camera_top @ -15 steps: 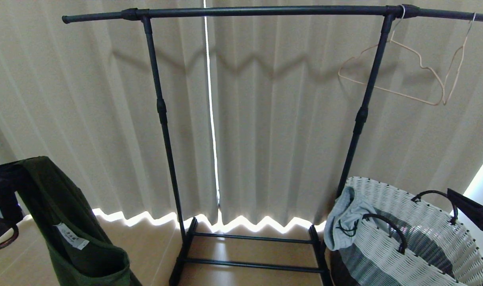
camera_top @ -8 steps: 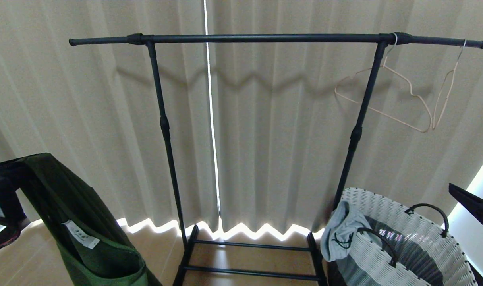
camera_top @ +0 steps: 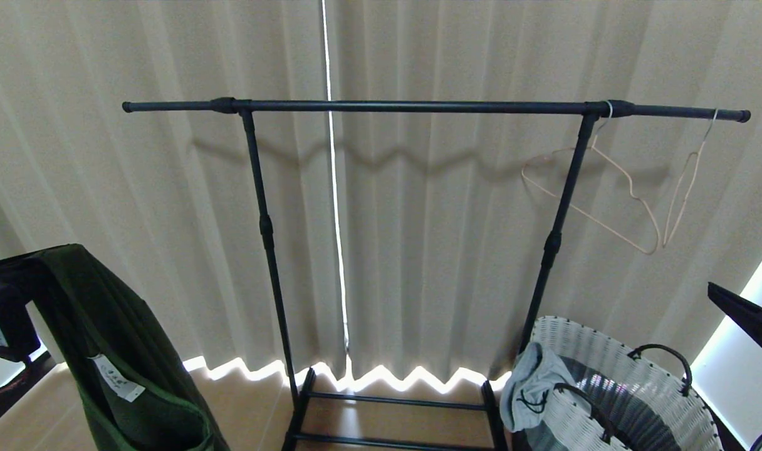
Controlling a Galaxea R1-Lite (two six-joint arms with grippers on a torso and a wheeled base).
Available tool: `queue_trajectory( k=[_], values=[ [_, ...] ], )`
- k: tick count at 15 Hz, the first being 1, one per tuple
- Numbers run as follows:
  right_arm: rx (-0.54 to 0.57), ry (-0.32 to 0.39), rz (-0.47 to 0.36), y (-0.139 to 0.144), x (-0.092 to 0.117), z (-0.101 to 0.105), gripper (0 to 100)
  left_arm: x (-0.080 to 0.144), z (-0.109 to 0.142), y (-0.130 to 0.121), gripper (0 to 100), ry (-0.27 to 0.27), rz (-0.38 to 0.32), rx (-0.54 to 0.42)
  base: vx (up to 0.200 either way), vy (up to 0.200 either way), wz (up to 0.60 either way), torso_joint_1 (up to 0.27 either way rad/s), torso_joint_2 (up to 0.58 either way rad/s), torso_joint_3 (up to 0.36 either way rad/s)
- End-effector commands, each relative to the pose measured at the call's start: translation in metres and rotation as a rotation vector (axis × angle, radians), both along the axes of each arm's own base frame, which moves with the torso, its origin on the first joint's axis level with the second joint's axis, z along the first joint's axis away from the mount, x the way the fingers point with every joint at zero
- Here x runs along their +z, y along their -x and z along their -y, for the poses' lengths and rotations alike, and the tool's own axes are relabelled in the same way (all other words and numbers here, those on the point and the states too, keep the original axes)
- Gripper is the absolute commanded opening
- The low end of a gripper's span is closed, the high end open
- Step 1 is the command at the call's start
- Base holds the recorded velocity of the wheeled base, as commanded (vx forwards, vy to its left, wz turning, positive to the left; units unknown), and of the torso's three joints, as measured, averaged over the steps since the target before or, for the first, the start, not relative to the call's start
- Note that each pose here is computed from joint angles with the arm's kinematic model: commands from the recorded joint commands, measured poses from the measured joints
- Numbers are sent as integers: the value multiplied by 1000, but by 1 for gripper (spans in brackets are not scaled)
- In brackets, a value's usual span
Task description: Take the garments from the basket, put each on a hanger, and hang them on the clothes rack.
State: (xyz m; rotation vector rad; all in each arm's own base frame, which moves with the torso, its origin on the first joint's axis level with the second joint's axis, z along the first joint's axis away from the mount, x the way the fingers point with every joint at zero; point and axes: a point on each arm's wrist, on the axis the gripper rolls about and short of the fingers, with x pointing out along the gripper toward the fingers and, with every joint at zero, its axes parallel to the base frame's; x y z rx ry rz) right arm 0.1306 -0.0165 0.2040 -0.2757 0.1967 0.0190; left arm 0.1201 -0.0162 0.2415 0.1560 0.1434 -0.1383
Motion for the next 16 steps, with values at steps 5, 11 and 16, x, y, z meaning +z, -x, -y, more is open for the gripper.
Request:
queue_trajectory(
  k=[5, 11, 16],
  values=[
    [-1, 1, -4, 0, -1, 0, 100, -2, 0, -1, 0, -15, -8, 0, 0, 0, 0, 225, -510, -281],
    [-1, 3, 8, 1, 2, 0, 100, -5, 0, 0, 0, -37, -11, -1, 0, 0, 0, 50, -105, -57],
    [-1, 6, 16, 3, 2, 0, 100, -11, 0, 1, 0, -41, -29, -3, 0, -160, 0, 5, -2, 2]
  ],
)
